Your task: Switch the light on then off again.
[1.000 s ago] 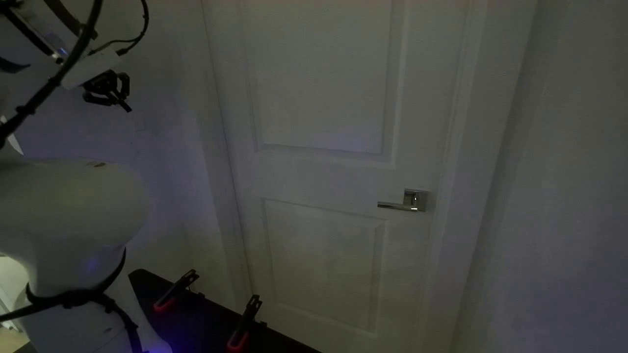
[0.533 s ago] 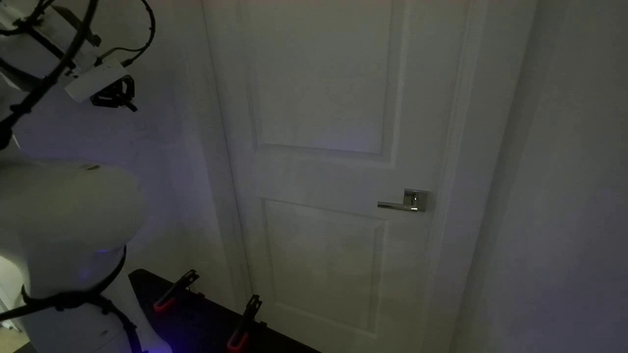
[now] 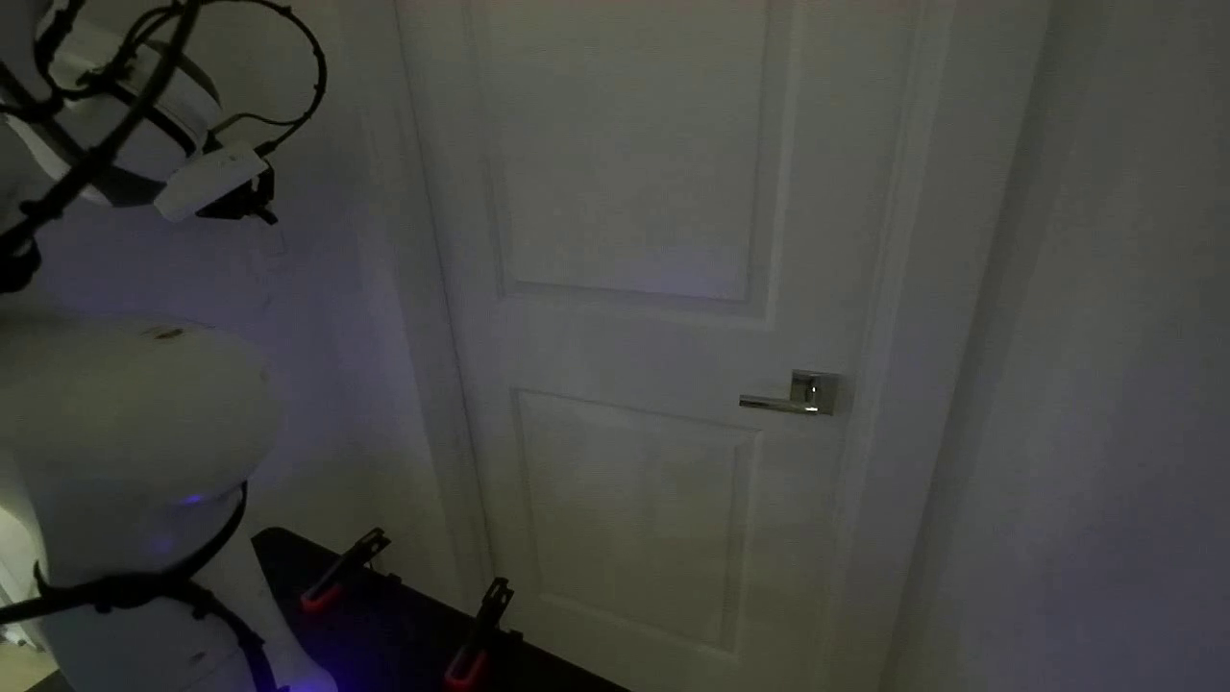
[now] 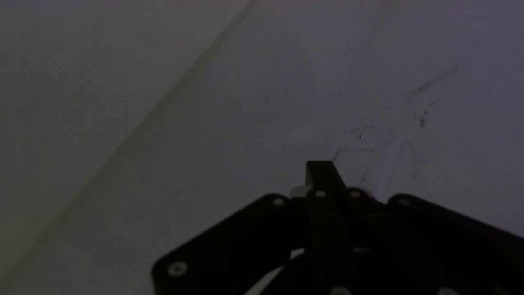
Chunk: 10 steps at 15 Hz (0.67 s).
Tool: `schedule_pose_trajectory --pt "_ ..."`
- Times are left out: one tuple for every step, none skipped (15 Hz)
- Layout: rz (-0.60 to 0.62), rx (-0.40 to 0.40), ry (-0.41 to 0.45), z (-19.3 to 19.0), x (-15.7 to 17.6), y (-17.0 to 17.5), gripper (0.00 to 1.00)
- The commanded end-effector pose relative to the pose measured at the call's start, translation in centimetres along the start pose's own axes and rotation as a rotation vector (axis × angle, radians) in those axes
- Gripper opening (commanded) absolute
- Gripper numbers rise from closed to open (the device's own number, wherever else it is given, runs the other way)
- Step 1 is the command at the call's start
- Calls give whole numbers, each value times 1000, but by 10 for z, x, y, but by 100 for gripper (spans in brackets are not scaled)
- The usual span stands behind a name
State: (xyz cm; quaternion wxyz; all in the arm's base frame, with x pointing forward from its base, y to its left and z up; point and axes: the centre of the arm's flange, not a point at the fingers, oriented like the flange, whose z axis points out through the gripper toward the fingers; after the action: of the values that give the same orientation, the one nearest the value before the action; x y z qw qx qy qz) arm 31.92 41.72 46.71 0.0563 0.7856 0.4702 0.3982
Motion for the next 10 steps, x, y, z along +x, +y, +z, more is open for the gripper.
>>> schedule_pose_trajectory --pt "16 -10 43 19 5 -2 0" --pt "16 -11 49 23 5 -2 0" --pt "19 -12 58 24 6 -2 0" --pt "21 -14 69 27 7 -1 0" --pt "23 -9 78 29 8 -1 0" --pt "27 -6 88 32 10 -2 0" --pt "26 -2 98 34 12 -3 0" --pt "23 -5 103 36 15 -4 0" --pt "21 -5 108 39 17 -5 0" --pt "20 -3 115 41 19 -5 0"
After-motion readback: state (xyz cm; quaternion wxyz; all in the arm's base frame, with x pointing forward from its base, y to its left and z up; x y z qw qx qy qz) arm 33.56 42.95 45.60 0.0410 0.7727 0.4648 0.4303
